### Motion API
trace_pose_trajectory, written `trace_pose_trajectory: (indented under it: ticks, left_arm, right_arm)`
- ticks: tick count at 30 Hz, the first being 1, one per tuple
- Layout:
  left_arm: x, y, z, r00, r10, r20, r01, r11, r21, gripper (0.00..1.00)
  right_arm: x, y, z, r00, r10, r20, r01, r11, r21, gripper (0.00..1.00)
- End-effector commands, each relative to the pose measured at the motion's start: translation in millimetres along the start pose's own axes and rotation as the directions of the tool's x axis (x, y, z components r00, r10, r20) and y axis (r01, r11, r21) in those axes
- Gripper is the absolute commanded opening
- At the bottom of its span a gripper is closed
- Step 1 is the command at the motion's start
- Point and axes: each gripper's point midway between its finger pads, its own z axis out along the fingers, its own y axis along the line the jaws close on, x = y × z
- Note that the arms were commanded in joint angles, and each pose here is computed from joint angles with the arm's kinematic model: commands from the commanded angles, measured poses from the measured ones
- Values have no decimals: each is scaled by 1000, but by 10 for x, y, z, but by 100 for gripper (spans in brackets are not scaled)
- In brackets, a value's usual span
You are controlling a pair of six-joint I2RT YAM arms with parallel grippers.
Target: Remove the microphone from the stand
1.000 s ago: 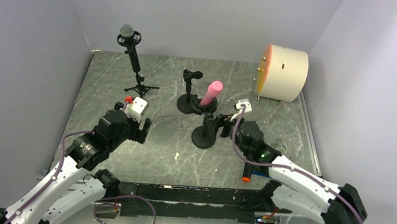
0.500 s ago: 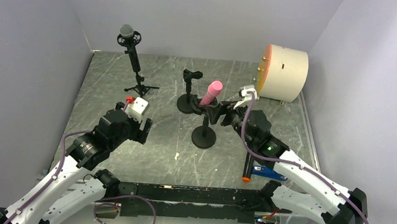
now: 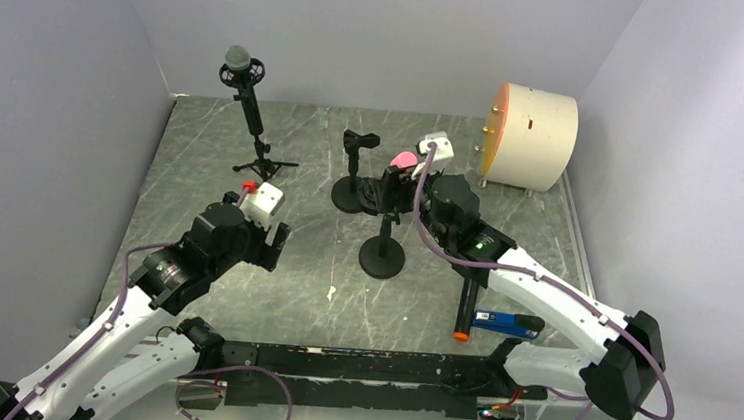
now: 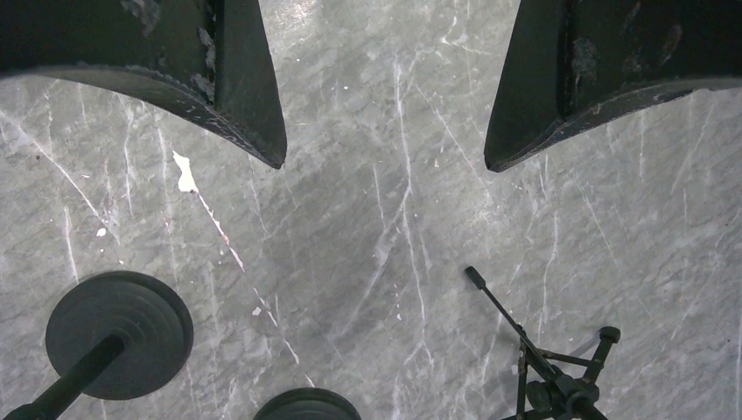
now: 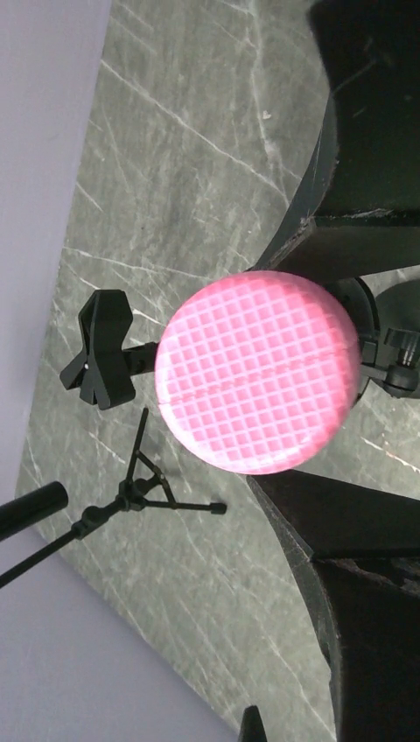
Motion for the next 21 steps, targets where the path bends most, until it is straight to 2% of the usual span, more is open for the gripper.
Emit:
trace_pose_trajectory:
  ticks: [1,4,8,15,21]
  left_arm:
    - [-173,2,-49,999,-12,43,12,1000,9,88]
    - [-169,-5,-48,999,-12,44,11,1000,12,88]
    - [-172,0,-51,999,-12,43,11,1000,9,88]
    - [-174,5,-56,999,-13,46,12,1000,7,88]
    - [-184,12,-65,999,-14,52,14,1000,5,87]
  right_arm:
    - [-352,0,53,995,-17,95,15,1000,25,74]
    - [-380,10,87,994,-21,111,19,1000,23,64]
    - [-363,5,128,995,-32,94,29,999,33,58]
    - [-355,-9,112,995,-40,94,37,999,37,42]
    - [-408,-2,84,992,-47,115,44,999,30,16]
